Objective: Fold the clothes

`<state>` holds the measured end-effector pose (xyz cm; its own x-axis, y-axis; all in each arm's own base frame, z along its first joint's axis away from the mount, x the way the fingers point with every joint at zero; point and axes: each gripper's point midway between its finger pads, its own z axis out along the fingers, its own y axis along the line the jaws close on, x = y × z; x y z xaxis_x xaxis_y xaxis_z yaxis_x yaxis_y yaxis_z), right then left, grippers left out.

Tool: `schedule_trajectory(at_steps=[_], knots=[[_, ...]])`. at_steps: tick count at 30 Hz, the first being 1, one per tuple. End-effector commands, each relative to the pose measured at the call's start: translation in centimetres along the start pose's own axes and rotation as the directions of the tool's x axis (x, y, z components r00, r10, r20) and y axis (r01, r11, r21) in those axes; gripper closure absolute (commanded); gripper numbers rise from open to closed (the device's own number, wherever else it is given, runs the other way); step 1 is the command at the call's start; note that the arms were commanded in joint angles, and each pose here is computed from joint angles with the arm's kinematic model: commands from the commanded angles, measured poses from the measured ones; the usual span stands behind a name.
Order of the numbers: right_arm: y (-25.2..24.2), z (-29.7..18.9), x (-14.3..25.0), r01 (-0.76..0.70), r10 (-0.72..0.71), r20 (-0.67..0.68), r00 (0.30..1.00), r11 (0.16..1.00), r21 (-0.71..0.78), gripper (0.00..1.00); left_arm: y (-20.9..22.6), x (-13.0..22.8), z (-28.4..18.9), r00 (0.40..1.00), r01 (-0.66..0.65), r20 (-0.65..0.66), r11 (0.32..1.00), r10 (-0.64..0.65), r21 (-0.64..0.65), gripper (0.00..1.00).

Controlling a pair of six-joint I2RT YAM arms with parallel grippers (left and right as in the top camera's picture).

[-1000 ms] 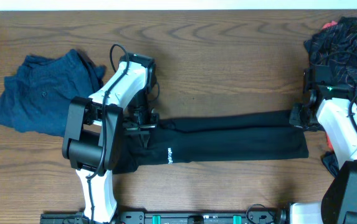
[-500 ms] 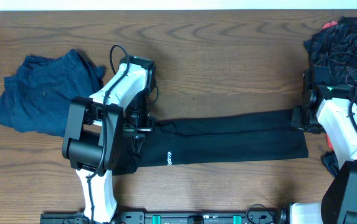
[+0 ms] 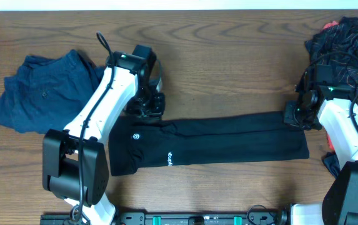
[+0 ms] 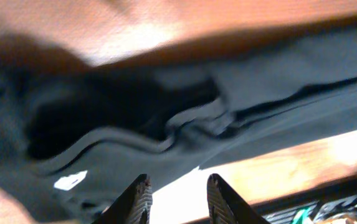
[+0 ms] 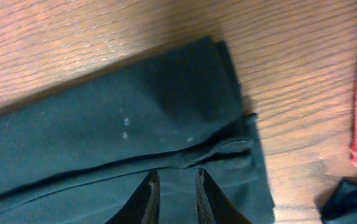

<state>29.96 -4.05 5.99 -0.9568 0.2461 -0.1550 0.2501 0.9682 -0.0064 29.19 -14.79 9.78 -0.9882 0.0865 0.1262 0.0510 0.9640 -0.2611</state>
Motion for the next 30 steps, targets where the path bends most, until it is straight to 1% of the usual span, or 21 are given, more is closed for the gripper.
schedule_trajectory(at_steps=[1, 8, 13, 25, 28, 30], knots=[[1.0, -0.3, 0.6, 0.032, -0.032, -0.004, 0.999, 0.998, -0.047, 0.80, -1.7, 0.1, 1.2, 1.000, 0.006, -0.025, 1.000, -0.006, 0.030, 0.68], [0.9, 0.2, 1.5, 0.032, -0.033, -0.036, 0.999, 0.999, -0.044, 0.78, -3.8, 1.0, 3.8, 0.996, -0.042, -0.077, 0.999, 0.042, -0.007, 0.68], [0.8, 0.4, 2.3, 0.027, -0.030, -0.069, 0.997, 0.999, -0.039, 0.77, -2.9, 1.1, 5.4, 0.995, 0.005, -0.095, 0.995, -0.015, -0.101, 0.68], [0.6, 0.7, 2.4, 0.028, -0.030, -0.067, 0.997, 0.999, -0.032, 0.73, -2.4, 0.7, 7.6, 0.990, 0.033, -0.130, 0.992, -0.048, -0.120, 0.68], [0.6, 0.7, 2.4, 0.029, -0.031, -0.067, 0.997, 0.999, -0.032, 0.73, -2.2, 0.5, 8.0, 0.991, 0.038, -0.120, 0.992, -0.052, -0.121, 0.68], [0.6, 0.7, 2.4, 0.028, -0.030, -0.066, 0.997, 0.999, -0.032, 0.73, -1.7, 0.3, 8.2, 0.992, 0.053, -0.102, 0.987, -0.069, -0.149, 0.68]])
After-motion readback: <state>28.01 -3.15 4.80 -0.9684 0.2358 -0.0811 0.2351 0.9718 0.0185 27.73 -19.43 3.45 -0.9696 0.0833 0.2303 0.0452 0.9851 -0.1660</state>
